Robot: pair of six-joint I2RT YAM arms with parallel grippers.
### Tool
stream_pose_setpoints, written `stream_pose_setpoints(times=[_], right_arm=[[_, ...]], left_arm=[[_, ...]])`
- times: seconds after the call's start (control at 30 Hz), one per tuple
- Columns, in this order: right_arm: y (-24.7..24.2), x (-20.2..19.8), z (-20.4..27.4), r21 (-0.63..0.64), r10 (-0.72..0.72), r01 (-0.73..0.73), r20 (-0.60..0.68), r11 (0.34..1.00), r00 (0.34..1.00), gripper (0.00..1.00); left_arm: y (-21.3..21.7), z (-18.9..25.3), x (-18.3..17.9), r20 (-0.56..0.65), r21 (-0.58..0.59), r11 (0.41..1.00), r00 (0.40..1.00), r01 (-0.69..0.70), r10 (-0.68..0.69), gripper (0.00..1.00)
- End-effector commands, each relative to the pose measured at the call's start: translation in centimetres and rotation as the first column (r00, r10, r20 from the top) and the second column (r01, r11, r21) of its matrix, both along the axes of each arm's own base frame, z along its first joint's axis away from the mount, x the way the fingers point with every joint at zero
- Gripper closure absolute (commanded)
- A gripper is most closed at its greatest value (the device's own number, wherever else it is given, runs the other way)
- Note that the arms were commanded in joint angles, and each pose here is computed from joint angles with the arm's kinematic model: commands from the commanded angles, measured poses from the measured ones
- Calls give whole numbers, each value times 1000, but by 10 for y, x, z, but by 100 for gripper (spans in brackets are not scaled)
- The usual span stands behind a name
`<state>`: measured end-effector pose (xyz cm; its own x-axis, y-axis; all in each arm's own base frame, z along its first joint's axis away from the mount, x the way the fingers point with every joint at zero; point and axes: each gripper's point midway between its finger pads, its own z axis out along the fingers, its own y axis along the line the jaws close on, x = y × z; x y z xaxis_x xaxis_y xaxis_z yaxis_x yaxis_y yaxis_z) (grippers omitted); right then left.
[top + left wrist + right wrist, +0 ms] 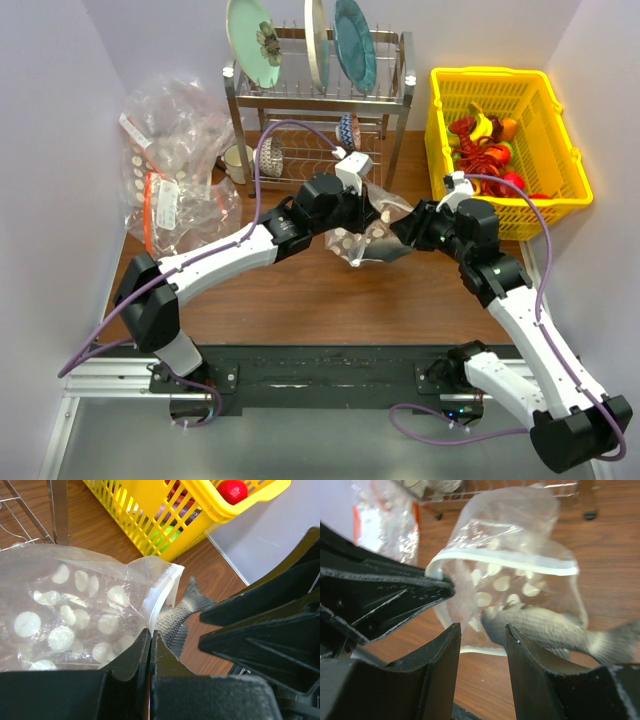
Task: Place the food in the zip-top bag and seal the zipper
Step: Place the fake fish in the zipper food storage bag.
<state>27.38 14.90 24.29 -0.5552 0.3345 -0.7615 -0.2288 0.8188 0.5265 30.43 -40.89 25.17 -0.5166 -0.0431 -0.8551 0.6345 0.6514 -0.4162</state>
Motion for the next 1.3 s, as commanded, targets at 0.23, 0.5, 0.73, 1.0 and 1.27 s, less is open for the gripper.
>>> stream_pose_setpoints(times=[0.23, 0.5, 0.73, 1.0, 1.27], right_arm=[[-50, -17, 8, -160, -171, 175, 36, 972, 985, 59], [-37, -32, -38, -63, -162, 157, -80, 986, 984, 62], [-4, -31, -37, 179, -87, 104, -101, 978, 991, 64], [0, -26, -43, 284, -105, 122, -75, 951, 992, 64], [3, -17, -38, 314, -114, 123, -46, 941, 992, 61]], left_arm=[[10, 47, 3, 105, -67, 998, 994, -17, 24, 100], [20, 60, 8, 117, -31, 998, 991, -60, 63, 100], [29, 83, 8, 145, -52, 995, 986, -80, 86, 100], [32, 103, 7, 163, -70, 994, 982, -85, 96, 100], [33, 115, 3, 175, -92, 993, 981, -74, 89, 100]])
